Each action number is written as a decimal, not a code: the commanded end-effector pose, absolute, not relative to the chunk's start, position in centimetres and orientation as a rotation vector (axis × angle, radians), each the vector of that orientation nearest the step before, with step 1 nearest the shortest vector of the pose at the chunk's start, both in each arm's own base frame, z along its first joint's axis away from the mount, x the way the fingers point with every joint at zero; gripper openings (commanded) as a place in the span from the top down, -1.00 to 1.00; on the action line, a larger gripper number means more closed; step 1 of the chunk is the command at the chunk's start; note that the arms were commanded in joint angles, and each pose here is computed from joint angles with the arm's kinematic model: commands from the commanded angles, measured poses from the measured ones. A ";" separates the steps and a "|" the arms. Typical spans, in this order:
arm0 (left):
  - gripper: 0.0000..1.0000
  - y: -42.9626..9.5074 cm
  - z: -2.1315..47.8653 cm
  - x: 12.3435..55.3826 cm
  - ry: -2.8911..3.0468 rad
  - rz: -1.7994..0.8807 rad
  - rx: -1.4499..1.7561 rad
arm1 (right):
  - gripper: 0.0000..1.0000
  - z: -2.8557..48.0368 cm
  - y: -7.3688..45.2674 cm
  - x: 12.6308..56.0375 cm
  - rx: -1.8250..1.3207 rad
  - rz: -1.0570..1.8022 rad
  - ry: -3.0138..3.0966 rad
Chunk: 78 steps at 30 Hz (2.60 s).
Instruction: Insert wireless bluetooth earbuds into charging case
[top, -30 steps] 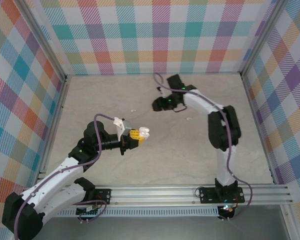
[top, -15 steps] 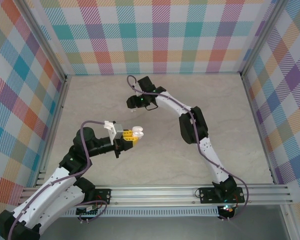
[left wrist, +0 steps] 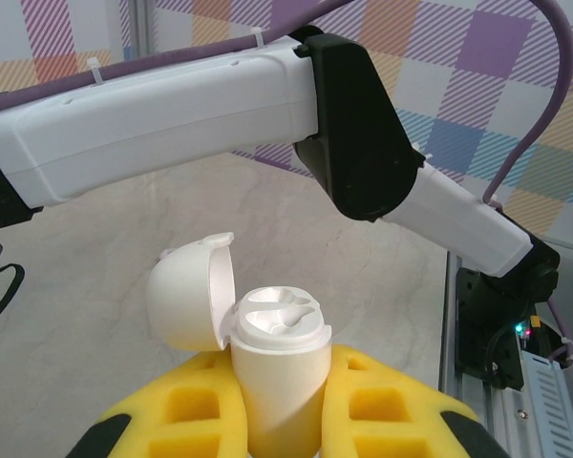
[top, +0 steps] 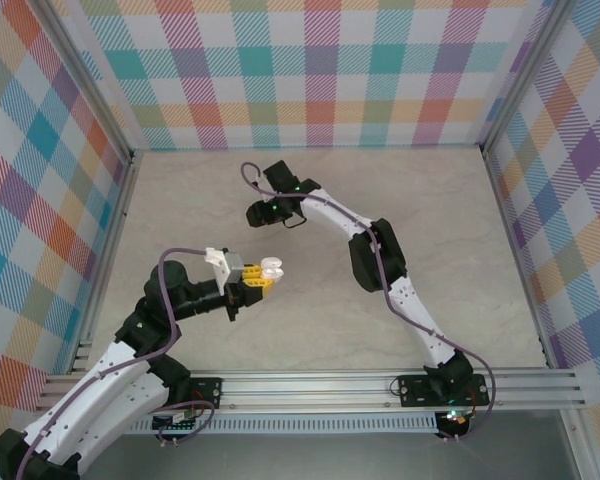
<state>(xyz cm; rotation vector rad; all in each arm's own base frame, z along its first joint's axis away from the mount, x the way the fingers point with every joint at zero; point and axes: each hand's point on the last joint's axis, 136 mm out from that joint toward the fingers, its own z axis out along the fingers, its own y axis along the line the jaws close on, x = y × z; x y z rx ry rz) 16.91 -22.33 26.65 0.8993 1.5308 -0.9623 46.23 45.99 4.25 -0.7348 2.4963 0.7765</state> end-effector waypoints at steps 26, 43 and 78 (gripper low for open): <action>1.00 -21.3 27.3 16.1 1.532 -0.964 0.841 | 0.24 3.3 38.0 40.2 -0.776 0.421 2.692; 1.00 -21.1 27.7 16.2 1.548 -0.967 0.815 | 0.22 5.4 41.4 44.0 -0.951 0.399 2.526; 1.00 -21.1 27.2 16.8 1.584 -0.947 0.801 | 0.75 1.1 40.9 42.9 -1.179 0.190 2.527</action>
